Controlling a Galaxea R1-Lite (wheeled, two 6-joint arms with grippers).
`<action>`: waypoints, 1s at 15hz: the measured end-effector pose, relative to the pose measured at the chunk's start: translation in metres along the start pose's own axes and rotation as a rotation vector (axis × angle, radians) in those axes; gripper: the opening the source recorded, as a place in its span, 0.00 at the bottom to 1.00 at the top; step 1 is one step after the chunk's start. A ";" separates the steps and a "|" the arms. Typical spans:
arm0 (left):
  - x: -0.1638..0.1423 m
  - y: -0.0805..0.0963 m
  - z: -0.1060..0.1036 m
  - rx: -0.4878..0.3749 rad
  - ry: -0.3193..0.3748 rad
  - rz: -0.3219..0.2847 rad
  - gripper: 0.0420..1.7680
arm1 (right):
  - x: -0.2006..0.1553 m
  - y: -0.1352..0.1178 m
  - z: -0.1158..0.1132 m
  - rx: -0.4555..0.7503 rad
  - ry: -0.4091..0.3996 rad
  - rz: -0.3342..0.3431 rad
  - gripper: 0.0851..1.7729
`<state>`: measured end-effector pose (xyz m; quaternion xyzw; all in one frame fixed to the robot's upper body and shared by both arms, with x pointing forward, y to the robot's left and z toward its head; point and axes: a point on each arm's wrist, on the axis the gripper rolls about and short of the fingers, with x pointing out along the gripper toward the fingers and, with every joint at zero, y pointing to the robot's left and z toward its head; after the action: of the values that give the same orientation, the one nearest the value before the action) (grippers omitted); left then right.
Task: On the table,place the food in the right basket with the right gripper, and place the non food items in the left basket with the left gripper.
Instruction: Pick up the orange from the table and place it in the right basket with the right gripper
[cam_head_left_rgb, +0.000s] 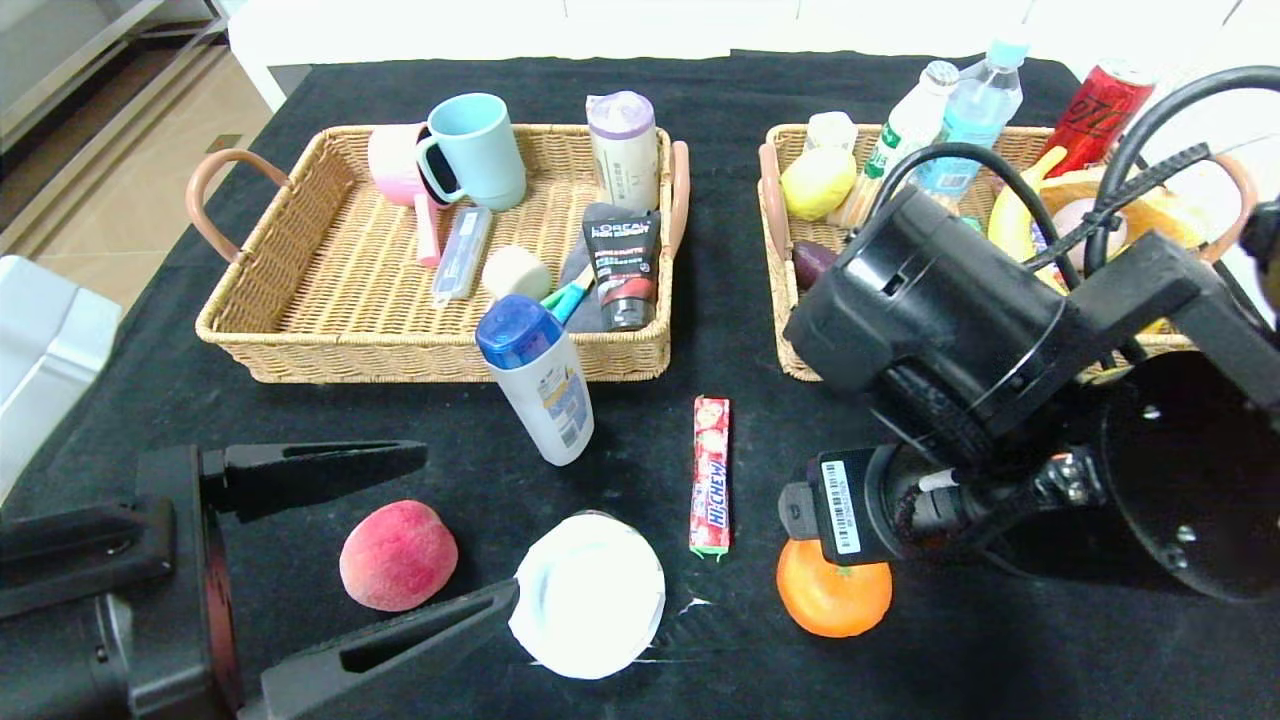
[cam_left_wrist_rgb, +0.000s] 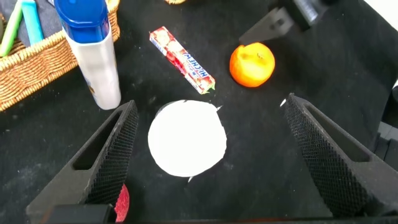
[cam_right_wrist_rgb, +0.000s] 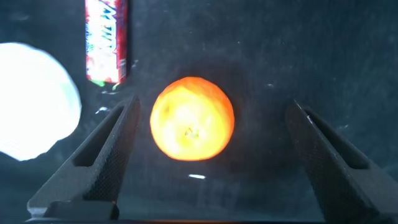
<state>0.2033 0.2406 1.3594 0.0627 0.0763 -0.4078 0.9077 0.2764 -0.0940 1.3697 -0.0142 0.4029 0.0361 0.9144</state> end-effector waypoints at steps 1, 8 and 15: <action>0.000 0.000 0.000 0.000 -0.001 0.001 0.97 | 0.003 0.001 -0.001 -0.002 0.005 -0.005 0.96; -0.003 0.000 0.002 0.004 -0.014 0.003 0.97 | 0.019 0.006 -0.009 0.034 0.055 -0.039 0.96; -0.004 0.000 0.002 0.005 -0.019 0.004 0.97 | 0.032 0.010 -0.014 0.083 0.115 -0.034 0.96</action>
<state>0.2006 0.2430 1.3625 0.0612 0.0668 -0.4068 0.9090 0.2870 -0.0830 1.3369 0.0149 0.4556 0.0029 0.8901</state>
